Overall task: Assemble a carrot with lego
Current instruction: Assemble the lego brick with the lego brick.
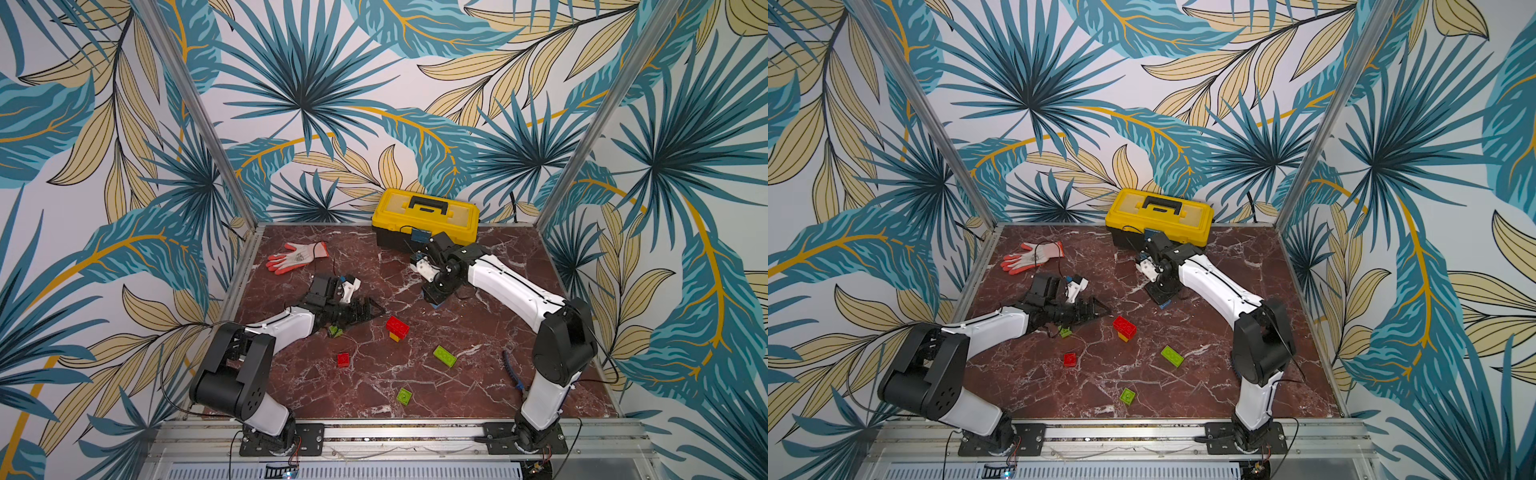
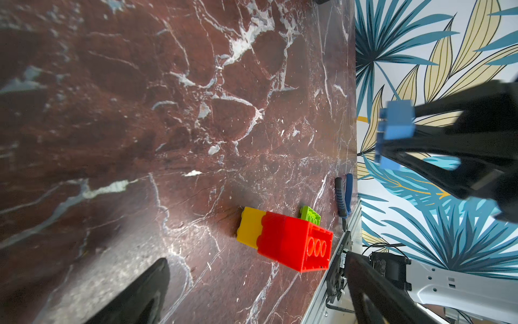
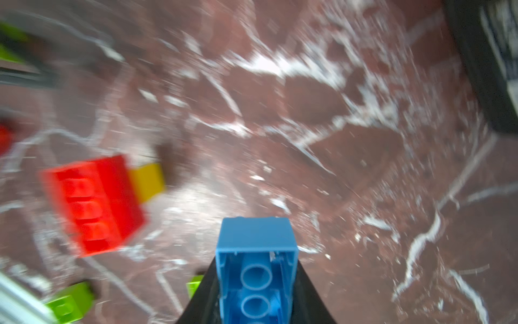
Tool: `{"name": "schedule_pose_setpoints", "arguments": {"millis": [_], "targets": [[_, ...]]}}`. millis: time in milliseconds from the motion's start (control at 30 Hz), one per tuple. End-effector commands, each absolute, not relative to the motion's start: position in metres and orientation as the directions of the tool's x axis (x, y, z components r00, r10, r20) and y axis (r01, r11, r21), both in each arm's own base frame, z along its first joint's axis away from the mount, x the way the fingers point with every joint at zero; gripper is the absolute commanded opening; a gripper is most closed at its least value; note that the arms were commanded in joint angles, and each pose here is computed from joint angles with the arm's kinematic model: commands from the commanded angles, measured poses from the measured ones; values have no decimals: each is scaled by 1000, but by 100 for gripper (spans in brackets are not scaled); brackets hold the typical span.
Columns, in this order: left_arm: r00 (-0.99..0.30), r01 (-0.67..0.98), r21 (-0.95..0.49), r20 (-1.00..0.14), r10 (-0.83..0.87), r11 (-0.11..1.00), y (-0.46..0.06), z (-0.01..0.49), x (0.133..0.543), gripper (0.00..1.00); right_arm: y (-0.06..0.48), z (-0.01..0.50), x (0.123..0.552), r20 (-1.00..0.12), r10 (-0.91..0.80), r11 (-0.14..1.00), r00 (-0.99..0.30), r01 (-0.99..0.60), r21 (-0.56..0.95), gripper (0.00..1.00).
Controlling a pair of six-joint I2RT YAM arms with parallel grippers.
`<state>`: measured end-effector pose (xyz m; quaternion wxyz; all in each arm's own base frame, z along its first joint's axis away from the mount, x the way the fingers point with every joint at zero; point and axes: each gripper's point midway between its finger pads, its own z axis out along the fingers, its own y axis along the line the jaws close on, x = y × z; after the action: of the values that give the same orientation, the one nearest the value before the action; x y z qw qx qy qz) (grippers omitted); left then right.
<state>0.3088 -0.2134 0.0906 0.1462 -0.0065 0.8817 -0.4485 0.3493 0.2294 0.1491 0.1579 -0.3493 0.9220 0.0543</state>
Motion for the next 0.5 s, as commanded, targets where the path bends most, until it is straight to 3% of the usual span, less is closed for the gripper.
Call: {"name": "schedule_pose_setpoints", "arguments": {"millis": [0, 467], "targets": [[-953, 116, -782, -262, -154, 612, -208, 87, 307, 99, 243, 148, 320, -239, -644, 743, -727, -669, 31, 31], [-955, 61, -783, -226, -193, 619, -193, 76, 304, 99, 300, 129, 295, -180, -708, 690, -683, -723, 27, 31]]}}
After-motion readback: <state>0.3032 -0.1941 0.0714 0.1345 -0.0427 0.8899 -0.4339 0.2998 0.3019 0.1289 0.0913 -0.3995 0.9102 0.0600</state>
